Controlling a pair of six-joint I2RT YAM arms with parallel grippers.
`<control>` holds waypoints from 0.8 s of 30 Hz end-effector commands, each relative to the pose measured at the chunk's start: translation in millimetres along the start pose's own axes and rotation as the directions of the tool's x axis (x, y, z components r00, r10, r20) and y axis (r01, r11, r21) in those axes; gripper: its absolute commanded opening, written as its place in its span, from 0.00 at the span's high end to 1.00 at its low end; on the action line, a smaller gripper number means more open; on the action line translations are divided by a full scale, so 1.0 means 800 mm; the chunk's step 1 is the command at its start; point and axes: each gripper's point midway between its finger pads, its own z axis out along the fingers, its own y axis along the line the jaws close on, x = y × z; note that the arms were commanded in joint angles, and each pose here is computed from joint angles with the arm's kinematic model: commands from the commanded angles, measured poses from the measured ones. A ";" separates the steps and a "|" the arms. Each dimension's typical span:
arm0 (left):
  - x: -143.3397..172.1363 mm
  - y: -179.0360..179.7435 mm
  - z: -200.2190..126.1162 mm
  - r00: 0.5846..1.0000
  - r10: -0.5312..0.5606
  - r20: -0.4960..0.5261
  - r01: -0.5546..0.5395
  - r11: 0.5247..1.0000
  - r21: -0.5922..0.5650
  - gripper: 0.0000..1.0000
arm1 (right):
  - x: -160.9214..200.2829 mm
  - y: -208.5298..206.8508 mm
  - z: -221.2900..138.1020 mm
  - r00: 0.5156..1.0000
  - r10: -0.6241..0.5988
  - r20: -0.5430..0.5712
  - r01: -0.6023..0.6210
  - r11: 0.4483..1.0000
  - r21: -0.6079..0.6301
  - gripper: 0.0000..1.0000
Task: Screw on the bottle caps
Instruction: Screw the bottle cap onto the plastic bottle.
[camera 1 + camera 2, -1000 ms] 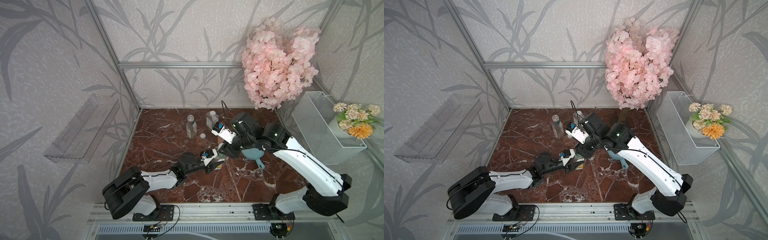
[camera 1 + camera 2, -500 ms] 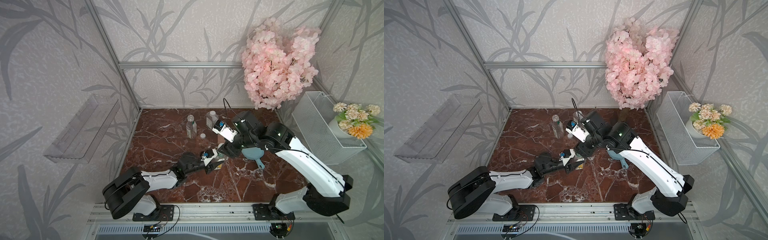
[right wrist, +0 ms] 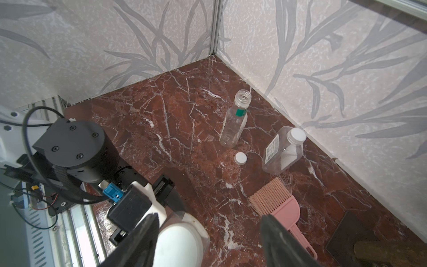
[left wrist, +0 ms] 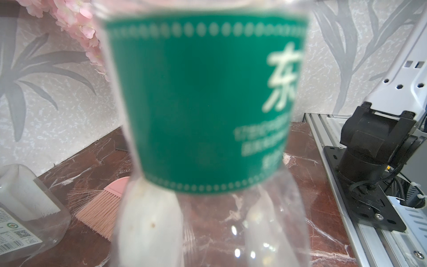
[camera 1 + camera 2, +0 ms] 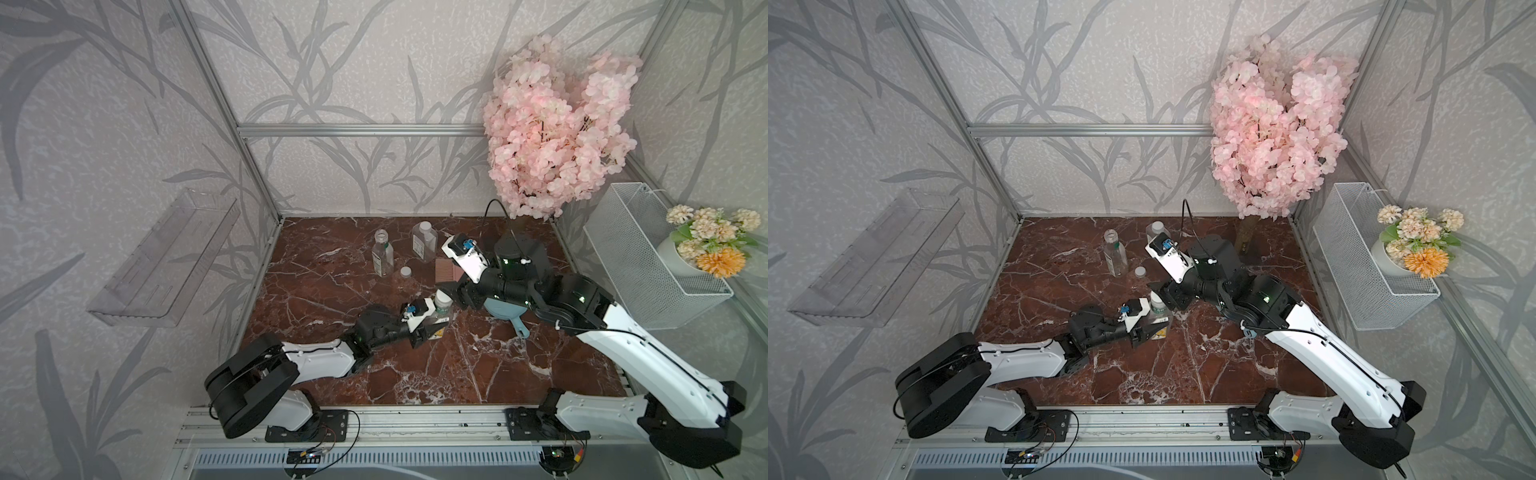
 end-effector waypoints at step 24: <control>-0.031 -0.003 0.001 0.998 0.032 0.062 -0.033 0.999 0.013 0.80 | 0.010 -0.024 0.020 0.998 -0.016 0.065 0.013 0.999 0.051 0.27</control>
